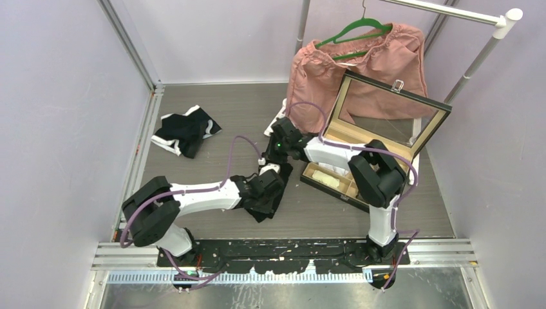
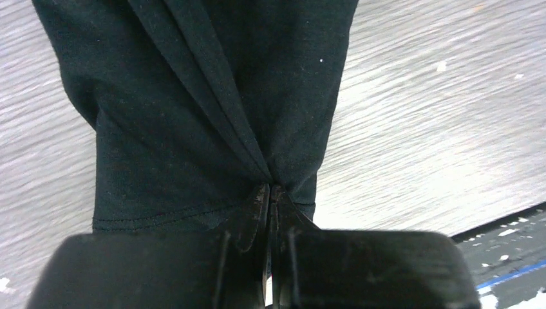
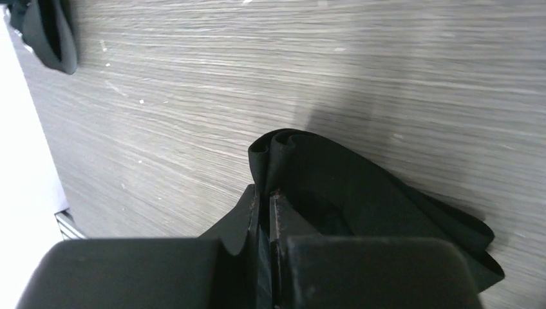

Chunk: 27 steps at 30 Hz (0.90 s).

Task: Roll the underwear
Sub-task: Fold the underwear at the center of the board.

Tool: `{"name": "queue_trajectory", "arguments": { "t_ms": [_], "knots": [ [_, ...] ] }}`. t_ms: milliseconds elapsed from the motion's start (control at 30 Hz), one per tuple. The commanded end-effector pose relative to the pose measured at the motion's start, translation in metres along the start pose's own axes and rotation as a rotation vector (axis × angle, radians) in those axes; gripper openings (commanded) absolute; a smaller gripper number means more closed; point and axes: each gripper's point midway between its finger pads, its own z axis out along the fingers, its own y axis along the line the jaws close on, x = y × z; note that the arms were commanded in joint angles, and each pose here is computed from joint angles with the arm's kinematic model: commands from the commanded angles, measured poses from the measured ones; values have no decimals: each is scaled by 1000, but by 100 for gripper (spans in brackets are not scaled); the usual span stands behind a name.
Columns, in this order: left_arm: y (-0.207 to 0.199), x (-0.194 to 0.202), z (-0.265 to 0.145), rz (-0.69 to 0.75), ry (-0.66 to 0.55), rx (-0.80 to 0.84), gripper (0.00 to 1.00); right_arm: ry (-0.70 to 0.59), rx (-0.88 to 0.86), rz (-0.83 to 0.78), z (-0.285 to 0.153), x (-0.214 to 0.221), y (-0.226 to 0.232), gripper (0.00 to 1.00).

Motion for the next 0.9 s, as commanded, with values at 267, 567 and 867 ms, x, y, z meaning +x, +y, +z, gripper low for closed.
{"name": "queue_trajectory", "arguments": {
  "t_ms": [267,567,867],
  "knots": [
    [86,37,-38,-76,58,-298,1,-92,-107,-37,-4,-35,60,1],
    [83,28,-43,-77,34,-288,1,-100,-47,23,-24,-12,27,1],
    [76,30,-32,-78,59,-263,1,-120,-27,49,-38,8,17,5]
  ]
}}
